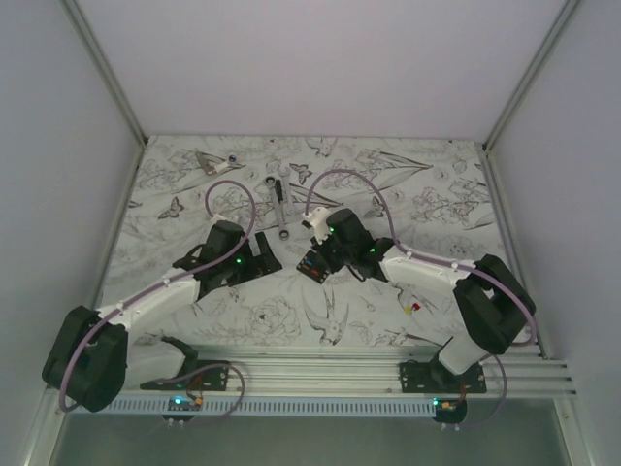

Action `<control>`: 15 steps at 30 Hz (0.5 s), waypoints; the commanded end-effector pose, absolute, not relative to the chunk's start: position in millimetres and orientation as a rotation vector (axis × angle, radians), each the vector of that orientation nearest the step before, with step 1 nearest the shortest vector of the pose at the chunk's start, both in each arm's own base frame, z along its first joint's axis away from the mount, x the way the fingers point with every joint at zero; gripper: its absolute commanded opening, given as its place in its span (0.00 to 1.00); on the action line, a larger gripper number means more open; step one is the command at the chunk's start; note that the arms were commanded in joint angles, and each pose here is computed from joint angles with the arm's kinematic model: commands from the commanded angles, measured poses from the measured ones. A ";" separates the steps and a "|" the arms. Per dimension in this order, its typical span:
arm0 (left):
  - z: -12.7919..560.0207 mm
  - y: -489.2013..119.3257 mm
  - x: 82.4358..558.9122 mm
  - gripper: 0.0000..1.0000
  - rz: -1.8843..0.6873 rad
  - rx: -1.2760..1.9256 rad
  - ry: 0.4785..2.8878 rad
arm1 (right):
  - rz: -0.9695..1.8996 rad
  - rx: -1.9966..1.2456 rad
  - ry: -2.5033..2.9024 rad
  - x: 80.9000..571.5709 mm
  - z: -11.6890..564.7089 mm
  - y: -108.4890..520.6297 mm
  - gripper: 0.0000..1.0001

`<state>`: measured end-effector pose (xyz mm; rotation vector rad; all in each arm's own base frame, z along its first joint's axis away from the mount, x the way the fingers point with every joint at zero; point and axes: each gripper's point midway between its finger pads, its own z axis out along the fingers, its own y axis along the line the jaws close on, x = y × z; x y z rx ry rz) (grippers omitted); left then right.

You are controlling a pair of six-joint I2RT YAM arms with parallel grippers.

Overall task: Snap on the fuse box
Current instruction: Move the fuse box base at the center of the board, then install the fuse at the fuse box base.

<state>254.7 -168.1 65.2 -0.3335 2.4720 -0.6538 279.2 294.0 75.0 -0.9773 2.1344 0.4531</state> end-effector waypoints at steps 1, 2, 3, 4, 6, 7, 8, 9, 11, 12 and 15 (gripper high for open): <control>55.4 -167.1 244.5 1.00 -0.677 -0.389 2.535 | 0.368 -1.051 2.121 283.0 71.8 302.0 0.00; 55.4 -167.4 244.7 1.00 -0.679 -0.391 2.536 | 0.356 -1.066 2.120 282.3 70.7 304.1 0.00; 55.2 -167.4 245.1 1.00 -0.679 -0.393 2.538 | 0.339 -1.079 2.130 281.8 67.7 304.1 0.00; 54.7 -167.2 245.0 1.00 -0.679 -0.395 2.541 | 0.322 -1.087 2.138 282.6 65.9 304.0 0.00; 54.1 -167.6 244.9 1.00 -0.682 -0.399 2.546 | 0.289 -1.108 2.161 282.4 61.5 302.4 0.00; 53.6 -167.8 244.8 1.00 -0.683 -0.401 2.550 | 0.276 -1.117 2.168 282.3 60.6 301.5 0.00; 53.1 -168.5 244.2 1.00 -0.685 -0.397 2.554 | 0.268 -1.125 2.175 281.4 60.0 300.9 0.00; 53.1 -168.4 244.6 1.00 -0.686 -0.399 2.555 | 0.264 -1.132 2.180 280.8 59.9 300.9 0.00; 52.9 -168.4 244.7 1.00 -0.685 -0.400 2.557 | 0.257 -1.150 2.189 278.5 59.1 300.9 0.00; 52.4 -168.3 244.6 1.00 -0.684 -0.400 2.559 | 0.256 -1.156 2.191 277.9 58.4 301.6 0.00; 52.9 -168.6 244.7 1.00 -0.686 -0.400 2.559 | 0.248 -1.168 2.198 276.6 54.1 303.8 0.00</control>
